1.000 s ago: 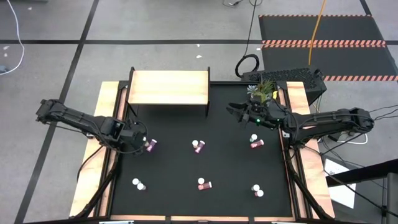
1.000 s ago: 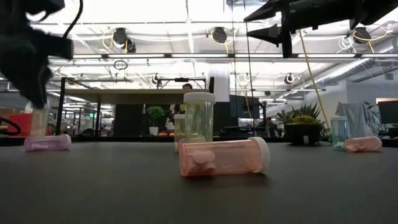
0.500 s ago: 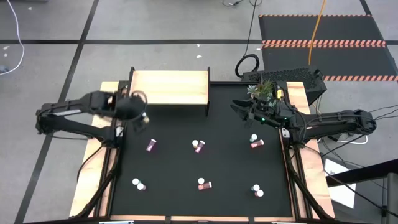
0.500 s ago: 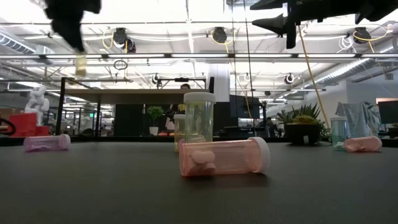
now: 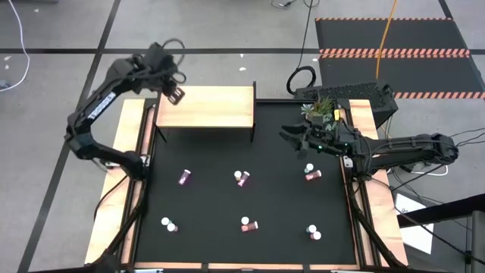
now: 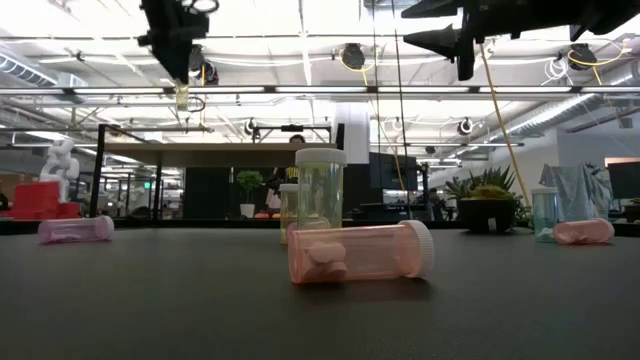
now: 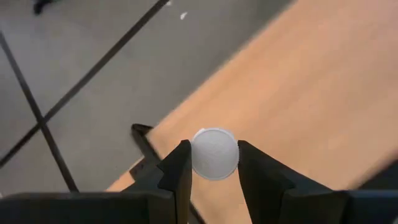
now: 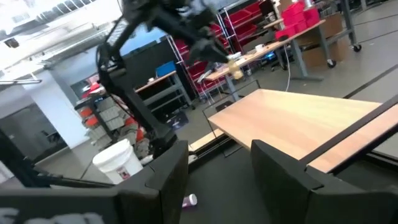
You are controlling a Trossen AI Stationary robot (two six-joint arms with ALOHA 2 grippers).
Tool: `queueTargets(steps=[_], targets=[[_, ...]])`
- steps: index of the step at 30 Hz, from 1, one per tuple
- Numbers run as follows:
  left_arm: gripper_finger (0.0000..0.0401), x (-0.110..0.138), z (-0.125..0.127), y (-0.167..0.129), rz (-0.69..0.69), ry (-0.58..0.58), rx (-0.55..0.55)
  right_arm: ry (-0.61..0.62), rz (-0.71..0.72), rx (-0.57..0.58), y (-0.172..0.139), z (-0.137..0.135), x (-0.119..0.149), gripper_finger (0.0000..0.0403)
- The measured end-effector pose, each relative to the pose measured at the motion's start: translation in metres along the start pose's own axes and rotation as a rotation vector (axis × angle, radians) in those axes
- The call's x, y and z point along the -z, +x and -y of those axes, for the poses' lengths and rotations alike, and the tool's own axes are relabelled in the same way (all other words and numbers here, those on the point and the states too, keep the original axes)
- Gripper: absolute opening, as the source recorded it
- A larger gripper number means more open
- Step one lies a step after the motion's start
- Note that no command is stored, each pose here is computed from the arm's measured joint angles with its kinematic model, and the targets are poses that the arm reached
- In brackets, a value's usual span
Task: Pick and place medicine bottles onto shelf by color
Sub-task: Put the top left yellow medicine bottle on the shelf
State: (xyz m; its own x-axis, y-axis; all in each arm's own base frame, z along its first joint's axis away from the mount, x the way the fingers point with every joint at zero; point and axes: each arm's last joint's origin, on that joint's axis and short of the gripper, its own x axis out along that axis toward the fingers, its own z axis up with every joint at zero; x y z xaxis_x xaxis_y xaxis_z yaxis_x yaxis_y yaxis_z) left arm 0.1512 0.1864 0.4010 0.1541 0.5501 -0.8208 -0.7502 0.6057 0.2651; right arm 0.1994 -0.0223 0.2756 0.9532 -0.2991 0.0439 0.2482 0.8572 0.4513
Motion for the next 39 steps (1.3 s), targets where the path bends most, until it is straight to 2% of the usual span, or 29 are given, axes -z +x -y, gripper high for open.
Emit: queueTargets(steps=[4, 8, 19, 30, 39], targets=[[0.0113, -0.001, -0.021, 0.021, -0.037, -0.029, 0.025, 0.003, -0.008, -0.015, 0.0, 0.0, 0.0, 0.0169], [0.0113, -0.005, -0.03, 0.038, -0.044, -0.042, 0.041, 0.016, -0.016, -0.011, 0.0, 0.0, 0.001, 0.0169], [0.0113, -0.009, -0.03, 0.057, -0.081, -0.03, 0.05, 0.035, -0.038, 0.006, 0.0, 0.001, 0.003, 0.0169], [0.0113, 0.017, -0.033, 0.061, -0.044, -0.064, 0.059, 0.044, -0.023, 0.032, 0.0, 0.002, 0.003, 0.0169], [0.0113, 0.022, -0.029, 0.074, -0.06, -0.054, 0.064, 0.047, 0.002, 0.048, 0.001, 0.007, -0.001, 0.0169]])
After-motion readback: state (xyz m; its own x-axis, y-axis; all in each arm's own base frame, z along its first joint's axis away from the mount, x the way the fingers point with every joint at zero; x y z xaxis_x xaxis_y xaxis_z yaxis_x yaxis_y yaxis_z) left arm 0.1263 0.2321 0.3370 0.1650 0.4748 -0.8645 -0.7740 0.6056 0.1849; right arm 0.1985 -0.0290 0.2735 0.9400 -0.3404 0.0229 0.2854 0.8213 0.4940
